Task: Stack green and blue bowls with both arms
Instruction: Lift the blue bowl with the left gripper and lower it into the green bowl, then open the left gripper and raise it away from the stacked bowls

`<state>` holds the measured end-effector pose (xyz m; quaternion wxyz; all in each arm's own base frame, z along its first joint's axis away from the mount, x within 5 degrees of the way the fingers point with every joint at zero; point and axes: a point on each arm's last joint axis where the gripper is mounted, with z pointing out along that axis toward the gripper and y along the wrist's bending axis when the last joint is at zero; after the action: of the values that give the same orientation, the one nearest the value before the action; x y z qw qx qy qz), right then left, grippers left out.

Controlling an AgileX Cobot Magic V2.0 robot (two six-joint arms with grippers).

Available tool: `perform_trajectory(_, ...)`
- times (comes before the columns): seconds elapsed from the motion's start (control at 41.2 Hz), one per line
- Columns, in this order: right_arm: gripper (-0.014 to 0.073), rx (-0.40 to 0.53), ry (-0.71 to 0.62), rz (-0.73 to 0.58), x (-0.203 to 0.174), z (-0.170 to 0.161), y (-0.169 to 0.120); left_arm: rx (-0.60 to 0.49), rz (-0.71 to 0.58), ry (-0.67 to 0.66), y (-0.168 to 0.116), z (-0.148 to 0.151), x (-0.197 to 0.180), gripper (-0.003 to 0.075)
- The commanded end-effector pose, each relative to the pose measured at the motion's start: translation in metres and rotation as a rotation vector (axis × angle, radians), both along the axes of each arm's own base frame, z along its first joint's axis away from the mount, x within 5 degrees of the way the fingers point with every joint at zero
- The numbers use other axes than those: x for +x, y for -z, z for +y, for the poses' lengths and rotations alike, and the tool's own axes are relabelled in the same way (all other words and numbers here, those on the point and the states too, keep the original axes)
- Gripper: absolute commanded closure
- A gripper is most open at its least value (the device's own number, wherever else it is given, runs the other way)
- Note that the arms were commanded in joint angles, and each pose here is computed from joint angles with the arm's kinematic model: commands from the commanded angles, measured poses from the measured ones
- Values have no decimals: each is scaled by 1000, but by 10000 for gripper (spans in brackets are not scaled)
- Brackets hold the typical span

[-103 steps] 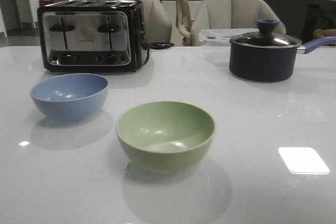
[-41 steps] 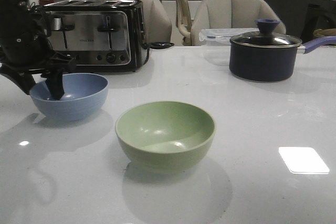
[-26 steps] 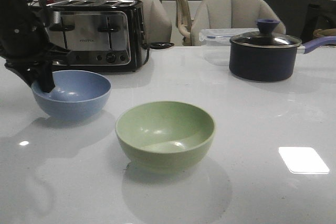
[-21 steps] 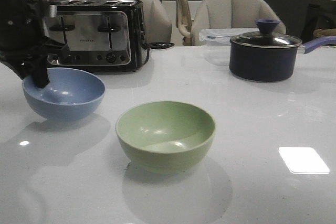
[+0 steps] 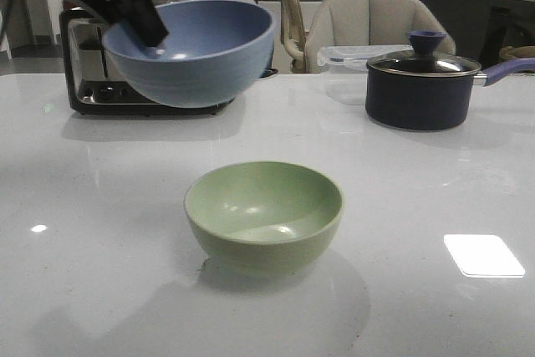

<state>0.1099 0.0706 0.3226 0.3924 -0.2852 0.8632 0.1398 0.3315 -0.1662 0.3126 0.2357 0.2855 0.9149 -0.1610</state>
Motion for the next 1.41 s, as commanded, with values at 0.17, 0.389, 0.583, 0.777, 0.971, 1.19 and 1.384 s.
perform_trajectory(0.17, 171, 40, 7, -79, 3, 1, -13, -59, -67, 104, 0, -46, -15, 622)
perform_trajectory(0.389, 171, 40, 7, -79, 3, 1, -13, -53, -14, 93, 30, -57, -2, 622)
perform_trajectory(0.583, 171, 40, 7, -79, 3, 1, -13, -19, 68, 94, 61, -63, 6, 617)
perform_trajectory(0.777, 171, 40, 7, -79, 3, 1, -13, 0, 117, 106, 69, -64, 5, 371)
perform_trajectory(0.971, 171, 40, 7, -79, 3, 1, -13, -13, 92, 112, 50, -58, -2, 169)
perform_trajectory(1.19, 171, 40, 7, -79, 3, 1, -13, -77, -30, 128, -9, -42, -35, 171)
perform_trajectory(1.384, 171, 40, 7, -79, 3, 1, -13, -120, -118, 148, -40, -16, -91, 171)
